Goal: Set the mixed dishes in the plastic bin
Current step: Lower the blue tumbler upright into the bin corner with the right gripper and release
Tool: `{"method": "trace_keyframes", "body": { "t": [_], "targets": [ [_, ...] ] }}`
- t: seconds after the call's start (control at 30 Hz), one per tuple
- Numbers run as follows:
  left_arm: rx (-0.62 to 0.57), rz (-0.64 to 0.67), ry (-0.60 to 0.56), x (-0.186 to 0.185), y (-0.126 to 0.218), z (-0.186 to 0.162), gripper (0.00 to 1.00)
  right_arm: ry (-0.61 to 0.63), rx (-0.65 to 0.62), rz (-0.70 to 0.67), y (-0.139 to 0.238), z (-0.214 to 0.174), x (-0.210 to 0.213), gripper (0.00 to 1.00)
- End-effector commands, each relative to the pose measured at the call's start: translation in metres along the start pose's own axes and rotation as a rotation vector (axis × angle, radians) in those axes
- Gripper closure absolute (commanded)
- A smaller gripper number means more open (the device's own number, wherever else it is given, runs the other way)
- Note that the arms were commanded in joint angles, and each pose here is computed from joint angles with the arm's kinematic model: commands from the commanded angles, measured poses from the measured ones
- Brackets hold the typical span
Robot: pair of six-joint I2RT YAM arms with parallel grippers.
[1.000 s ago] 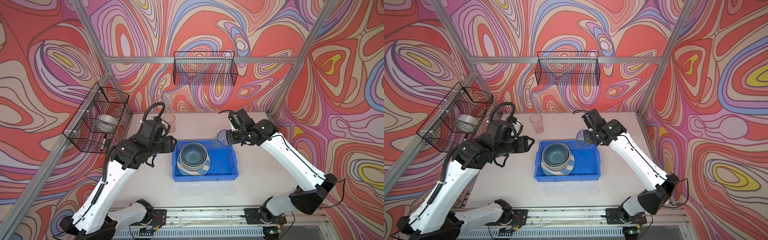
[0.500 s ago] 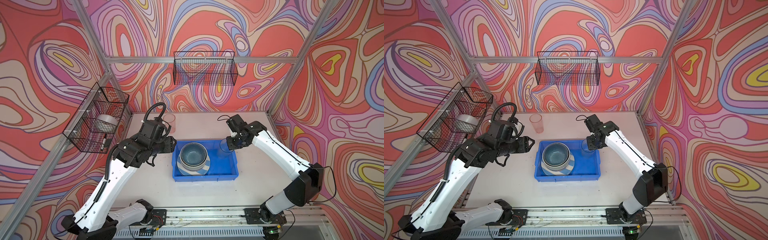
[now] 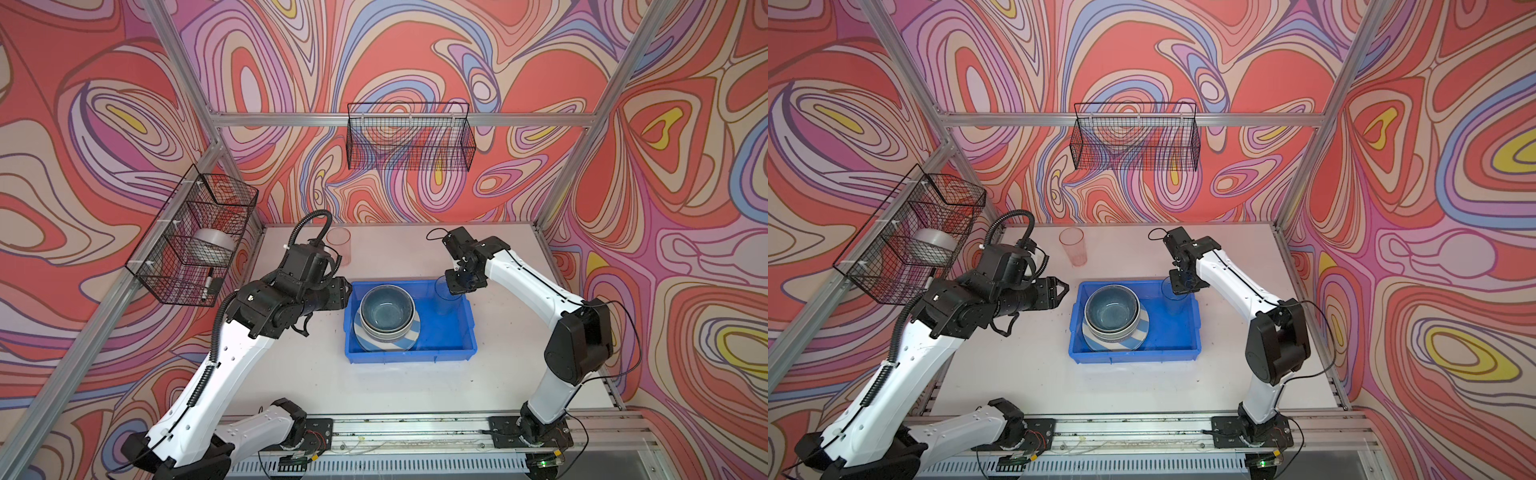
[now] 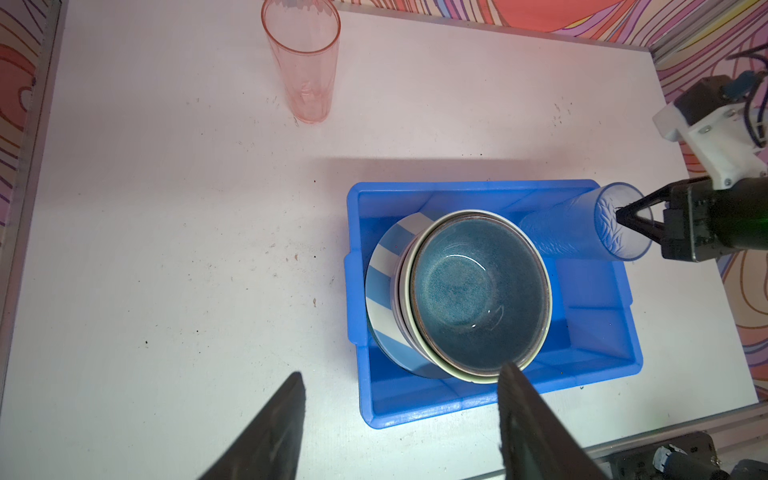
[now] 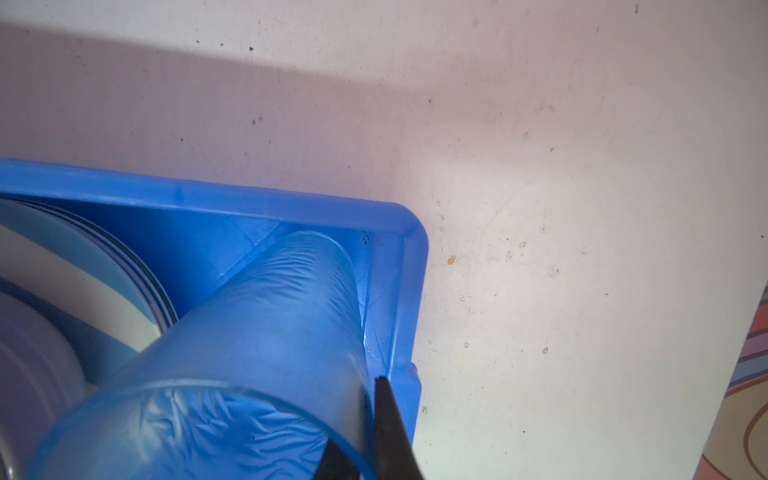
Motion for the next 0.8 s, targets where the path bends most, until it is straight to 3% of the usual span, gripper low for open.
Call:
{"method": "trace_keyframes", "body": {
  "t": [0.0,0.23,0.6,0.77],
  "targets": [
    [0.015,0.031,0.006,0.005,0.001,-0.005,0.35,-0.009,-0.028,-0.014,-0.004,0.012,0.000,1.00],
    [0.022,0.045,-0.004,0.006,-0.003,-0.006,0.35,-0.031,-0.022,-0.025,-0.012,0.018,-0.006,1.00],
    [0.067,0.075,0.034,0.020,-0.039,0.000,0.35,-0.041,-0.037,0.005,-0.009,0.020,-0.005,0.72],
    [0.075,0.057,0.110,0.042,-0.060,0.011,0.36,-0.051,-0.089,0.020,0.017,0.021,-0.011,0.60]
  ]
}}
Point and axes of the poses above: each gripper's point midway between its finger pads, its own y axis back along the fingers, its own x axis along the line the jaws close on, z = x × y, the point moved 8 cm from there along y, back along the fingers, and after that the axes turned 13 degrees about -y, right-handed, at the moved point
